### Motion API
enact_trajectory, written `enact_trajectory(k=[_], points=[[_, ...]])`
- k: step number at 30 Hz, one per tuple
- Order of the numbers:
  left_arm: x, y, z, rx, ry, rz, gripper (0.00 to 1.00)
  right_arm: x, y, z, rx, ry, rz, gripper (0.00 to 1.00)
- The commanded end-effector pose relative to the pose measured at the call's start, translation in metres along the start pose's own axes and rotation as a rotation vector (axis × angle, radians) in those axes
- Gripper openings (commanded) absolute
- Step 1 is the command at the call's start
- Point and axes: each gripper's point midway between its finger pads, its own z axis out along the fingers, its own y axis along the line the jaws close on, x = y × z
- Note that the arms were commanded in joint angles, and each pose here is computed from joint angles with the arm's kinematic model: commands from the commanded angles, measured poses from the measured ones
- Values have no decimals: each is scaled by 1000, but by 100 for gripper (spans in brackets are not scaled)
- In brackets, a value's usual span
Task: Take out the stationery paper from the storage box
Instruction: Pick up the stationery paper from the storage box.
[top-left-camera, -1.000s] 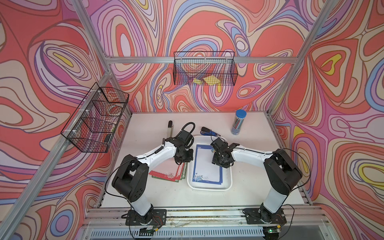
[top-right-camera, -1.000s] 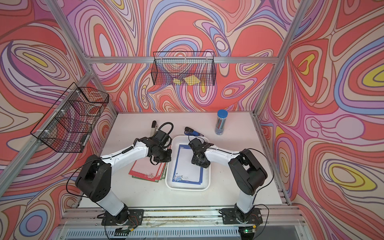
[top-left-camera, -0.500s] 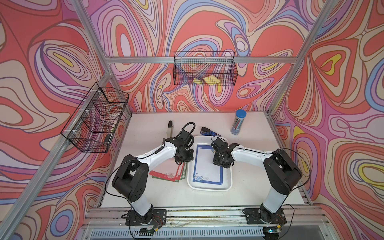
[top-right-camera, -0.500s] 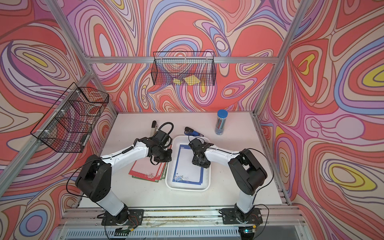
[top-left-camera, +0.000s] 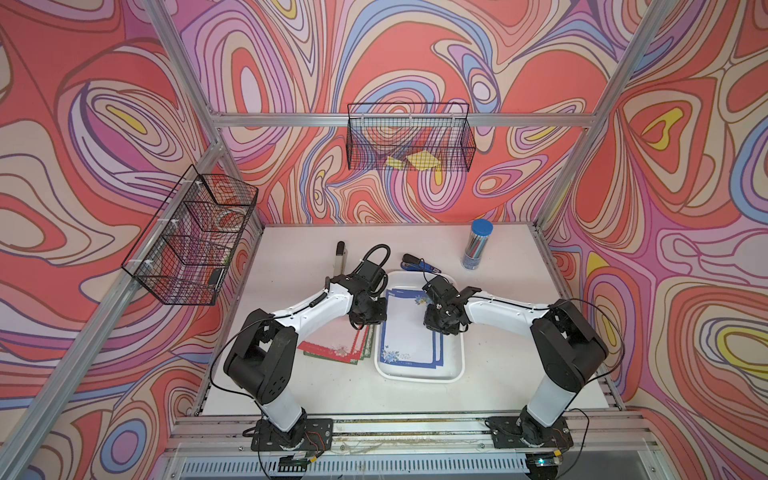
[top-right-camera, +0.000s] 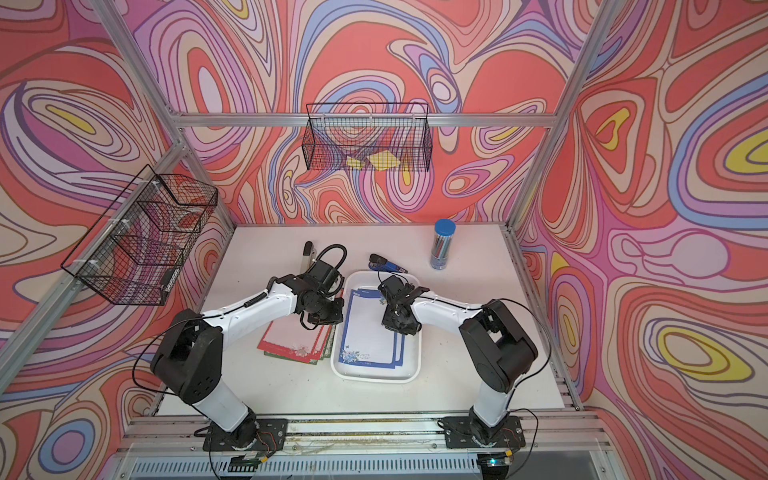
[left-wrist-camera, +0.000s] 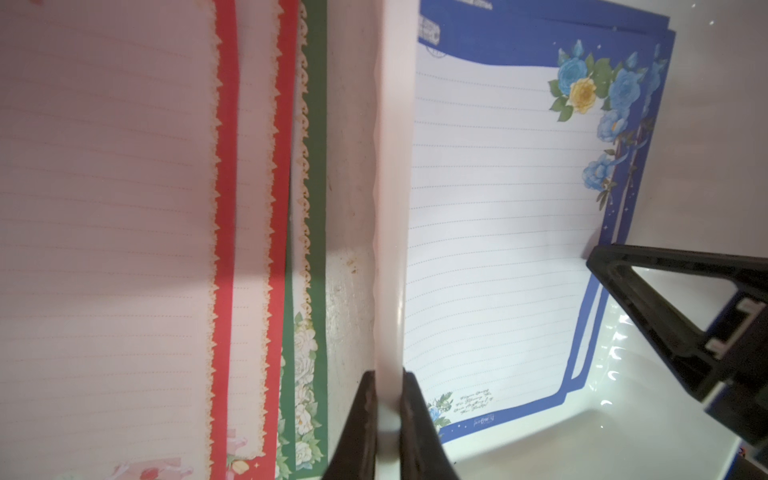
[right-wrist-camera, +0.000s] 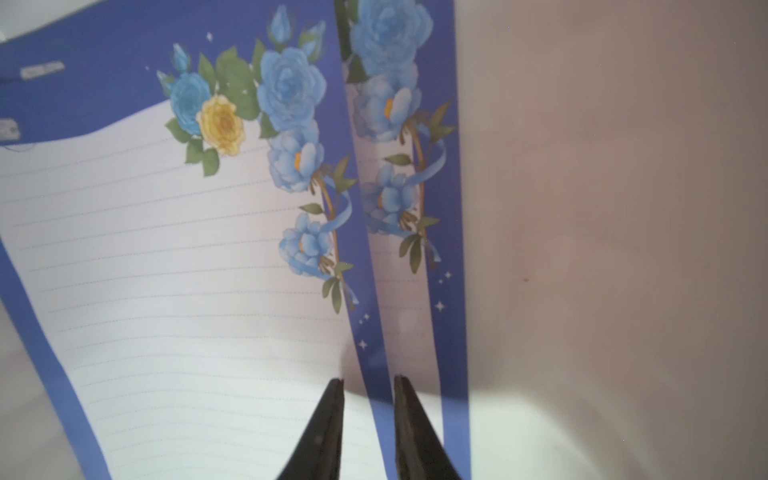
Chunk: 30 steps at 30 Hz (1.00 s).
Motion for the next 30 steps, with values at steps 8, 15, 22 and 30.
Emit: enact_trajectory(k=[8, 15, 22, 30], points=[[13, 12, 11, -36, 53, -16, 11, 2, 24, -23, -159, -2, -23, 19], [13, 13, 12, -43, 56, -13, 11, 14, 33, -23, -258, 35, -39, 14], [14, 16, 14, -53, 61, -12, 11, 18, 38, -30, -359, 26, -33, 12], [18, 18, 16, -60, 71, -13, 11, 13, 46, -44, -504, -49, -8, 22]])
